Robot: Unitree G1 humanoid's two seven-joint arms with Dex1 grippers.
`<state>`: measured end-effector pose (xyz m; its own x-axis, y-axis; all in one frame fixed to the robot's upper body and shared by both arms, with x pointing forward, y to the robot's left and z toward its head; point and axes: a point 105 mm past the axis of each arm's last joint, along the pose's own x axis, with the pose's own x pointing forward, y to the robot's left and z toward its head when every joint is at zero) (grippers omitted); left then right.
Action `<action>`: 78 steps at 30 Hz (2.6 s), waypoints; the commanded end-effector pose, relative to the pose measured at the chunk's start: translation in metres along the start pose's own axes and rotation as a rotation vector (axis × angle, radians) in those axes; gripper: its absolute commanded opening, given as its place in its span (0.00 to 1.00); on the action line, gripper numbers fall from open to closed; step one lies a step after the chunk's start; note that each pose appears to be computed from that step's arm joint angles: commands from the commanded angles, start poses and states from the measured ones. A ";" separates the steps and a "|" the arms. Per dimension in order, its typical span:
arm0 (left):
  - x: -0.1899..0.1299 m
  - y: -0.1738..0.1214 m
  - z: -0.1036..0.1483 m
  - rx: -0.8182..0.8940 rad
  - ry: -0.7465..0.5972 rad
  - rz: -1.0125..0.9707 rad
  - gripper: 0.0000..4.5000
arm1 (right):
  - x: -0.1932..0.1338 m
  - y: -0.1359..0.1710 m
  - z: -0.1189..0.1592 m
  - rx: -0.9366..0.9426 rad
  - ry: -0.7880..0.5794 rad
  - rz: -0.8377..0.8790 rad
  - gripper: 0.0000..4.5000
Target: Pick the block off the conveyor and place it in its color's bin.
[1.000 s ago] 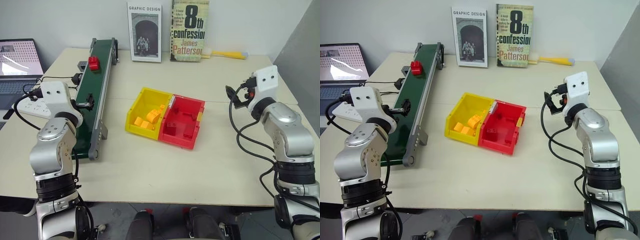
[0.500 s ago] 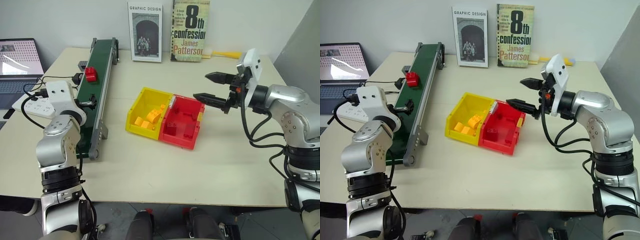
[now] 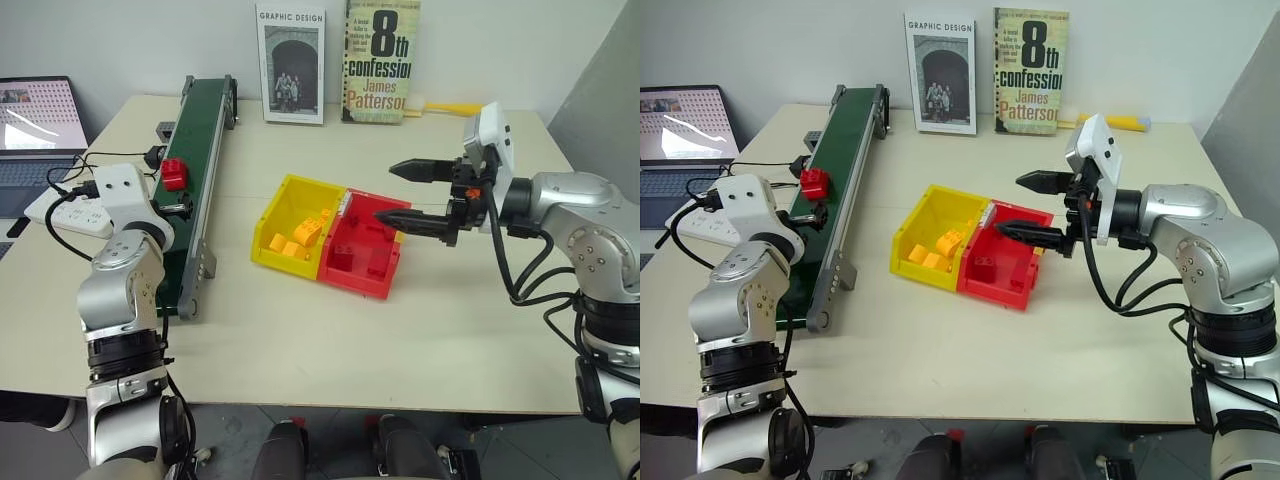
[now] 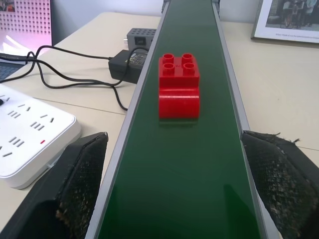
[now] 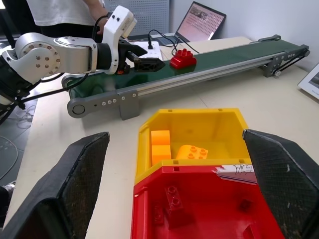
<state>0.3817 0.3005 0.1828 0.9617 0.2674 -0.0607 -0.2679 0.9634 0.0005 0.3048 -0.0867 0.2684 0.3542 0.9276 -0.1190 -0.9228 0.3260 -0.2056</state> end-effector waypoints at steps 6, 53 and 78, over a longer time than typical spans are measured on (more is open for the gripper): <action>0.002 0.000 0.010 0.006 -0.027 0.004 0.99 | -0.006 0.004 0.010 -0.046 -0.013 -0.014 1.00; -0.073 -0.272 0.015 0.412 -0.016 -1.369 0.34 | -0.064 0.030 -0.030 -0.014 0.212 -0.387 1.00; -0.071 -0.102 0.044 0.542 0.028 -1.144 0.99 | -0.052 -0.005 -0.039 -0.039 0.227 -0.257 1.00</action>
<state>0.3573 0.1771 0.2094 0.6093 -0.7089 -0.3553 0.7926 0.5319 0.2981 0.2962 -0.1465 0.2290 0.6252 0.7246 -0.2901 -0.7803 0.5732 -0.2500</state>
